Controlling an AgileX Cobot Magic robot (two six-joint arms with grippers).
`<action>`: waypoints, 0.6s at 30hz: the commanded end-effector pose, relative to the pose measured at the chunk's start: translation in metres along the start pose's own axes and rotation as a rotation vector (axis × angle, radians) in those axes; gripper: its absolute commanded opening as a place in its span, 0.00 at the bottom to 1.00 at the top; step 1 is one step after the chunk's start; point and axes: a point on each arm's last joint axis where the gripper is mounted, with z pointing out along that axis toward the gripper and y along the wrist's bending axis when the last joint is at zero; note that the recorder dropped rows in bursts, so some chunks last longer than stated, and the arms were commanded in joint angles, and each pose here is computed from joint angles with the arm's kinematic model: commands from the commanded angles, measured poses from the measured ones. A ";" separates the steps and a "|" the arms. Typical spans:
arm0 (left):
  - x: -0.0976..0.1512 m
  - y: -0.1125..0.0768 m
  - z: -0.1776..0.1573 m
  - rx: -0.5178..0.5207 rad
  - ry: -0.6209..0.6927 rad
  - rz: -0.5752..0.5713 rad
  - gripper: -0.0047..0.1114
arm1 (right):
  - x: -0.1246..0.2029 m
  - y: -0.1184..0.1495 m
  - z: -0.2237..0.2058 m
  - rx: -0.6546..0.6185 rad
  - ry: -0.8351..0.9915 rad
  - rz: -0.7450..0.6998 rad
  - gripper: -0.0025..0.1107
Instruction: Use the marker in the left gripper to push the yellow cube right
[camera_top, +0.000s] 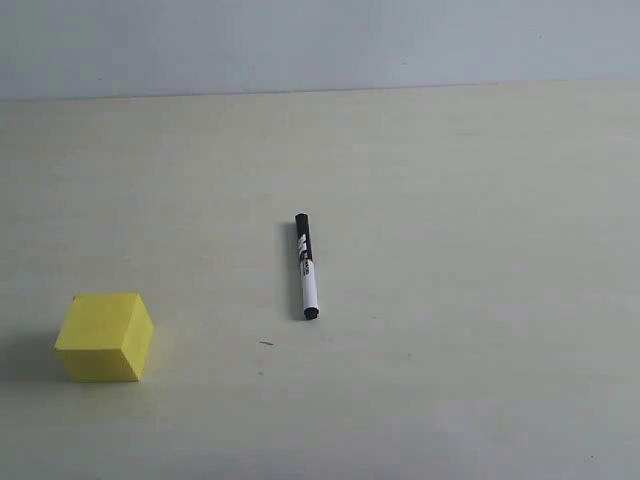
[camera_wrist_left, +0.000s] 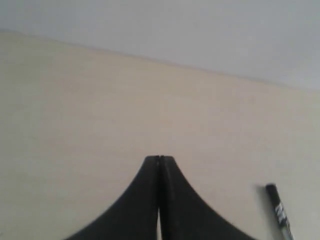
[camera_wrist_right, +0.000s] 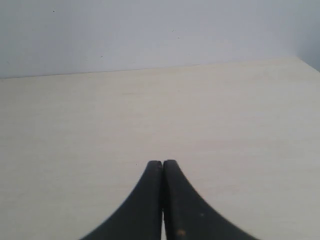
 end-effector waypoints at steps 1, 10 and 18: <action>-0.003 -0.026 0.029 -0.018 0.240 0.134 0.04 | 0.001 0.000 0.000 0.002 -0.005 -0.005 0.02; 0.011 -0.113 0.077 0.033 0.601 0.411 0.04 | 0.001 0.000 0.000 0.002 -0.005 -0.005 0.02; 0.040 -0.190 0.134 0.143 0.666 0.463 0.04 | 0.001 0.000 0.000 0.002 -0.005 -0.005 0.02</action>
